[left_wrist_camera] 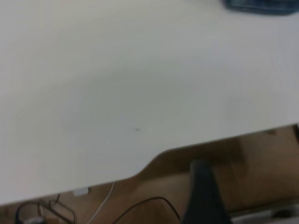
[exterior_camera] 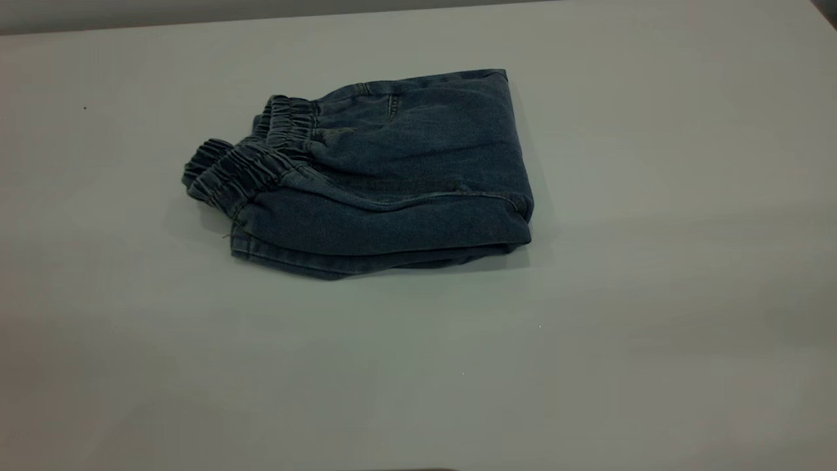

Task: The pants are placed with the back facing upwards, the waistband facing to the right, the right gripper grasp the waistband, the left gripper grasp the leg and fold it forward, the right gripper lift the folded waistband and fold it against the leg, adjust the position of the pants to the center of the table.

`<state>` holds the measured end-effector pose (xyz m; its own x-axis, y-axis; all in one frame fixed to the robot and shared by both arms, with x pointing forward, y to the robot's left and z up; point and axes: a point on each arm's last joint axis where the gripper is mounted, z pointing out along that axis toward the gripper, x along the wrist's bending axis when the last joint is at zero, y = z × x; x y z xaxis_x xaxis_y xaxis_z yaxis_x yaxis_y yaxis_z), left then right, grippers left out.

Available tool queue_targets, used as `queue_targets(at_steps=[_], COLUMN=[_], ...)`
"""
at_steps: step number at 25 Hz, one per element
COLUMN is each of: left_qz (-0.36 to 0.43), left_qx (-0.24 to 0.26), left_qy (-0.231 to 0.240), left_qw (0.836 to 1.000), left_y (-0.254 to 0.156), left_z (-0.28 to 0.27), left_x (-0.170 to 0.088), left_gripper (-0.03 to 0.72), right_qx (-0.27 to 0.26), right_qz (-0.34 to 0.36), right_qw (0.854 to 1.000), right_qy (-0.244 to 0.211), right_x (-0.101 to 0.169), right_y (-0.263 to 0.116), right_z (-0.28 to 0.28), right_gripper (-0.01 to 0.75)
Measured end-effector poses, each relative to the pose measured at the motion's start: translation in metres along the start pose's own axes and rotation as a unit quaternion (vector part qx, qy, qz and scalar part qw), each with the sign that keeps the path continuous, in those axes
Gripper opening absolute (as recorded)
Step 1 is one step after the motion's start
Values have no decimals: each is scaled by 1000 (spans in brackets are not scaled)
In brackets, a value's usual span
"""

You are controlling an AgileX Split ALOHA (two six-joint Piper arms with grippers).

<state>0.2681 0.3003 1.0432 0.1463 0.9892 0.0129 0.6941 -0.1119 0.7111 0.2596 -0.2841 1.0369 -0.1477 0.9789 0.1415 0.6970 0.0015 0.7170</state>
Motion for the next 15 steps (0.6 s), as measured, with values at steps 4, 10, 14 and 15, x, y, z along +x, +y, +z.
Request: queue_targets(at_steps=[4,10,14,15], left_qz=[-40,-76,-81,-81], left_qx=[1,1,-24,-36], left_qy=[41,77,84,84], left_qw=[998,994,993,993], left_y=[-1,-1,-5,-8], left_z=[0,-1,-7,-10], left_x=[3,6,5,5], left_gripper=[443,443,443,443], right_qx=[-58,-99,-99,-99], right_qz=[1,-4,-5,-5], right_qw=[998,995,995,995], right_qy=[-7,-4,-4,-4], right_x=[1,2,2,2], right_y=[-10,-18,-19,-19], right_z=[-12,-21,-21,-21], right_gripper=[373,373,373,373])
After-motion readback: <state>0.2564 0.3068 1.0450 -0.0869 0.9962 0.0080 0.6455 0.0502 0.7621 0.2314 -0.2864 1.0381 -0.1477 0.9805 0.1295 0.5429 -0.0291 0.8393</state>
